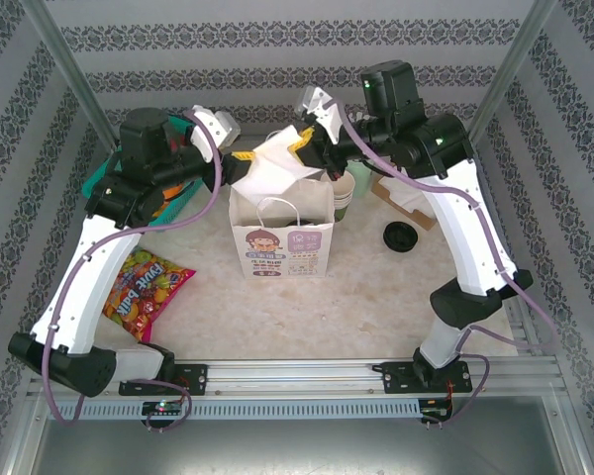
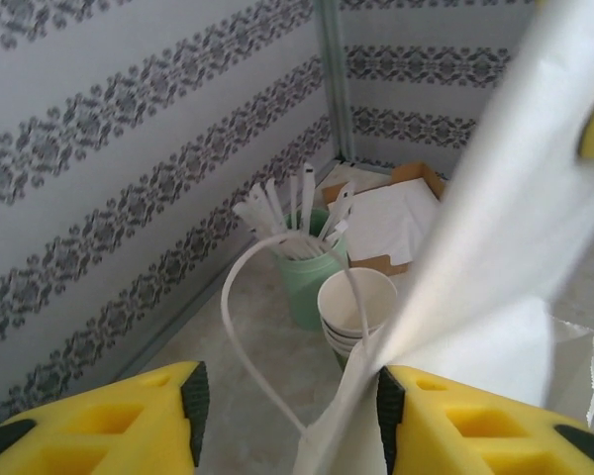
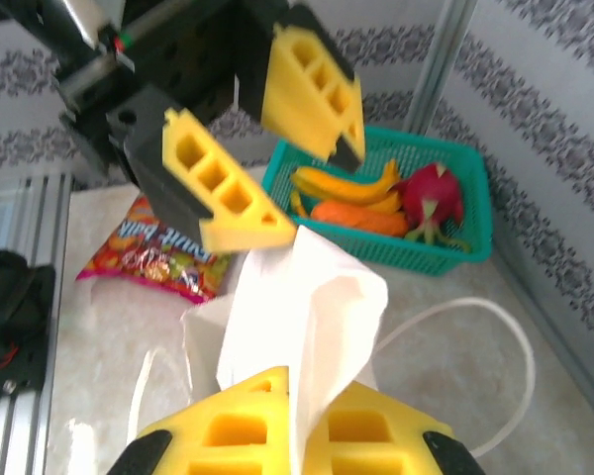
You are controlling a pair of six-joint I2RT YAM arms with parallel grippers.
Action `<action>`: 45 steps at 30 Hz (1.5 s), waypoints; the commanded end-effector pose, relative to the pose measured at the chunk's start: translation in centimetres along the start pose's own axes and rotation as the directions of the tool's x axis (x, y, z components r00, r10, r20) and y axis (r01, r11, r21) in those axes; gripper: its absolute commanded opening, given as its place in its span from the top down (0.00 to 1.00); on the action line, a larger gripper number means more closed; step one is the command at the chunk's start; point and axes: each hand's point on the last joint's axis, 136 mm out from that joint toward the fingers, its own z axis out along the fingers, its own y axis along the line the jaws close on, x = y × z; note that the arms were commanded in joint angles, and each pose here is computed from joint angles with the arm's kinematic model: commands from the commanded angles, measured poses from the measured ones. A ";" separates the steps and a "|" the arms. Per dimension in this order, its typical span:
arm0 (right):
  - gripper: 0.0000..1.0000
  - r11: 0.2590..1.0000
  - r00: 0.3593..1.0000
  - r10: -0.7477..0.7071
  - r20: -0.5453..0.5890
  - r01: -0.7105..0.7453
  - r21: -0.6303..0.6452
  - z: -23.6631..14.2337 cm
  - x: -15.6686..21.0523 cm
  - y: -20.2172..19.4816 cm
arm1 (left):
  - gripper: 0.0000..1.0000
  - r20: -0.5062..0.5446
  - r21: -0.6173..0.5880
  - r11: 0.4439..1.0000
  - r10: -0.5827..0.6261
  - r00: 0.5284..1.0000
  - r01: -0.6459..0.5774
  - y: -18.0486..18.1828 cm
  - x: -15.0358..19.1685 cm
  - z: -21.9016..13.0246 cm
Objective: Pack the takeout coffee
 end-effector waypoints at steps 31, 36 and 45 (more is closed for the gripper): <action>1.00 0.822 0.784 0.563 -0.261 -0.498 0.278 11.0 6.3 0.5 | 0.00 0.075 -0.809 0.243 -0.860 0.504 0.535 5.0 21.4 -5.1; 1.00 0.802 0.748 0.593 -0.297 -0.521 0.290 12.5 7.7 0.8 | 0.00 0.040 -0.775 0.252 -0.896 0.443 0.579 4.0 22.5 -3.0; 0.98 0.776 0.689 0.631 -0.357 -0.554 0.302 15.3 10.4 0.9 | 0.00 0.020 -0.747 0.287 -0.892 0.452 0.599 4.2 22.1 -1.5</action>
